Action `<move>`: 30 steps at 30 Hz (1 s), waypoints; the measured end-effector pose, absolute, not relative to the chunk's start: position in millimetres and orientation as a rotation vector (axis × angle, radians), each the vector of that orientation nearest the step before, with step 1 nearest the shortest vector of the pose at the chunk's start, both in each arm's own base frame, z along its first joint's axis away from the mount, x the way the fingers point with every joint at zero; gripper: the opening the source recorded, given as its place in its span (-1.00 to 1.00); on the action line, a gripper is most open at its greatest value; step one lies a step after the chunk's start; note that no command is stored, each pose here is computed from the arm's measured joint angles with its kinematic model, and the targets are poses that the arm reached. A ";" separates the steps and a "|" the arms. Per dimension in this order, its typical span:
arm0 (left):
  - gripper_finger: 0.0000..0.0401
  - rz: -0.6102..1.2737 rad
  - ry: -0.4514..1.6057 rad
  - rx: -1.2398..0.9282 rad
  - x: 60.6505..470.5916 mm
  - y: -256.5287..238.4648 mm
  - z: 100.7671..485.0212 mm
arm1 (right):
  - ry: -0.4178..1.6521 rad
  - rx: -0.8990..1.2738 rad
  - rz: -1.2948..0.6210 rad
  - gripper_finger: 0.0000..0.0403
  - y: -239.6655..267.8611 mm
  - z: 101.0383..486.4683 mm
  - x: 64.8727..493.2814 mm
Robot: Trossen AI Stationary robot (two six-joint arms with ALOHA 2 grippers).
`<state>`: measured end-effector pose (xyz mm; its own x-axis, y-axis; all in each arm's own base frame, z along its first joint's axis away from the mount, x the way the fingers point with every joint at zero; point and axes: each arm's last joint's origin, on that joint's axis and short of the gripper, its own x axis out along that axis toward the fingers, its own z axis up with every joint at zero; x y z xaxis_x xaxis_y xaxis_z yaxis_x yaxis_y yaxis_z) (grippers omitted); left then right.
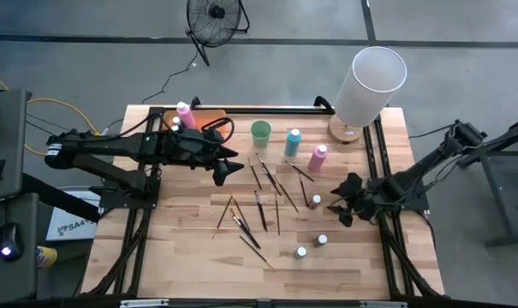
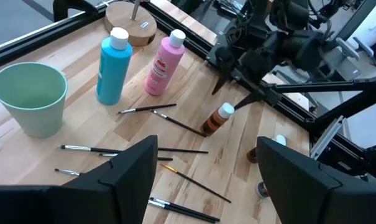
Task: Pick & Place Paint Supplies
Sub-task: Put the brown paint bottle into the orange bin
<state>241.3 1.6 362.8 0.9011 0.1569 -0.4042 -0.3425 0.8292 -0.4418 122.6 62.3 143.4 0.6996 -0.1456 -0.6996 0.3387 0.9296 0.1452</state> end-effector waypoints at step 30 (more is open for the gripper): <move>0.33 0.276 0.363 -0.514 241.2 1.9 362.9 | 0.683 0.054 -0.195 0.10 66.7 116.1 177.2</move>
